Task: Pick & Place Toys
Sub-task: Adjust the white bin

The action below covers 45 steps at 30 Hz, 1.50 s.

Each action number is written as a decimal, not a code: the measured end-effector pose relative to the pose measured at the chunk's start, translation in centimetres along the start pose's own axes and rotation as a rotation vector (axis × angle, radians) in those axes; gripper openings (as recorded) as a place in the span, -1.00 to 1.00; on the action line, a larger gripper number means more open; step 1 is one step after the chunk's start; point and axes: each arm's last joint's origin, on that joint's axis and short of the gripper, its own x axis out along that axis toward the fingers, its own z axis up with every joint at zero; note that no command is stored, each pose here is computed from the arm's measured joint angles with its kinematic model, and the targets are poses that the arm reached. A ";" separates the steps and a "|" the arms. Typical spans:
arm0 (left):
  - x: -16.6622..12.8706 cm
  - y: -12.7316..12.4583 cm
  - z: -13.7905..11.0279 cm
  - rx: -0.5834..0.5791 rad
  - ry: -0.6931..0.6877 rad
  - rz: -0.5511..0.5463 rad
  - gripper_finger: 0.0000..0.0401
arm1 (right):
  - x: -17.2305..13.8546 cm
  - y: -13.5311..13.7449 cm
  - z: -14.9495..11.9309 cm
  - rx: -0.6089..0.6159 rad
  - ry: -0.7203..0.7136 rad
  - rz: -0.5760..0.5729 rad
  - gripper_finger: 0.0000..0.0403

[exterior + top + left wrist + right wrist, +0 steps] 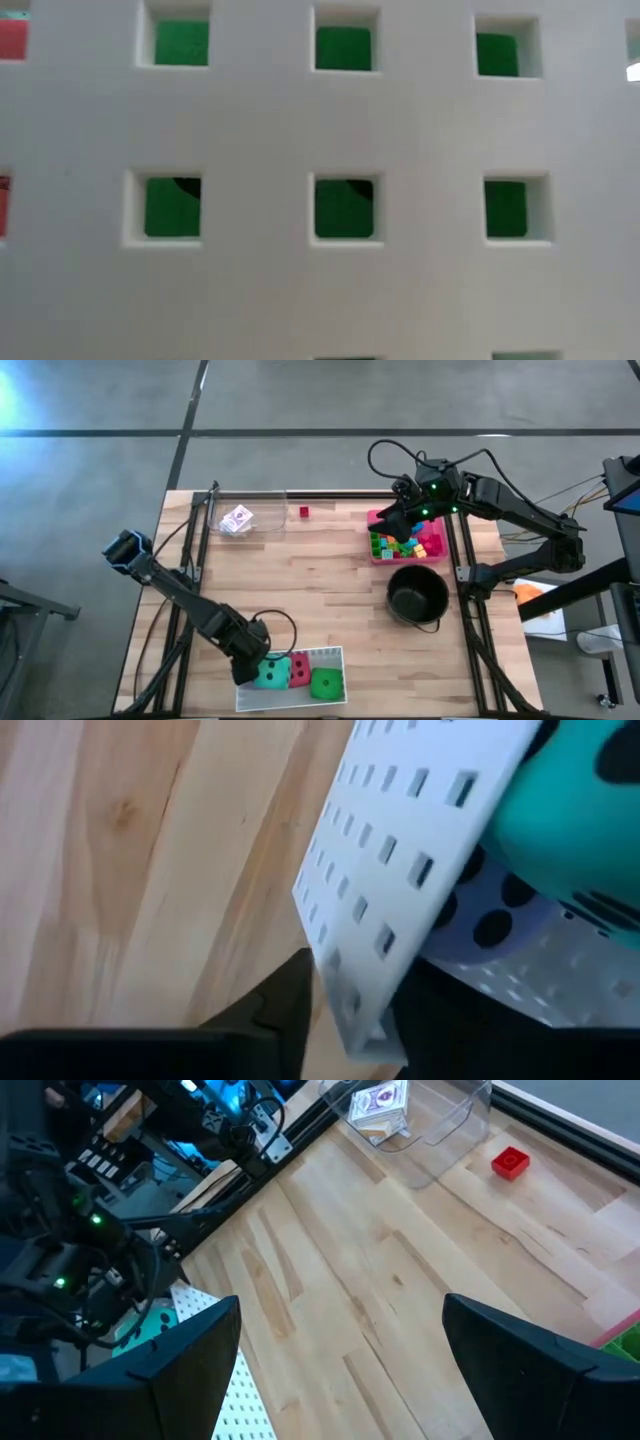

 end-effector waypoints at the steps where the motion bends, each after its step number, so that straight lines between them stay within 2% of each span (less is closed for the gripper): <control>1: 0.2 0.1 0.0 0.001 -0.001 -0.005 -0.38 | 0.0 0.0 0.0 0.000 0.000 0.000 0.68; 13: 0.7 1.0 -0.8 0.004 0.081 0.030 -0.95 | 0.0 0.0 0.0 -0.019 0.000 0.000 0.68; 18: 0.1 1.5 -1.4 -0.003 0.097 0.062 -0.95 | 0.0 0.0 0.0 -0.031 0.000 0.000 0.68; 25: -0.4 1.5 -1.8 0.017 0.104 0.040 -0.95 | 0.0 0.0 0.0 -0.050 0.000 0.000 0.68; 34: -0.5 2.3 -3.4 0.061 0.185 0.166 -0.94 | 0.0 0.0 0.0 -0.073 0.000 0.002 0.68; 40: -0.4 2.1 -4.5 0.086 0.205 0.191 -0.94 | 0.0 0.0 0.0 -0.077 0.000 0.002 0.68; 45: -0.4 2.2 -6.0 0.091 0.291 0.229 -0.94 | 0.0 0.0 0.0 -0.080 0.000 0.002 0.68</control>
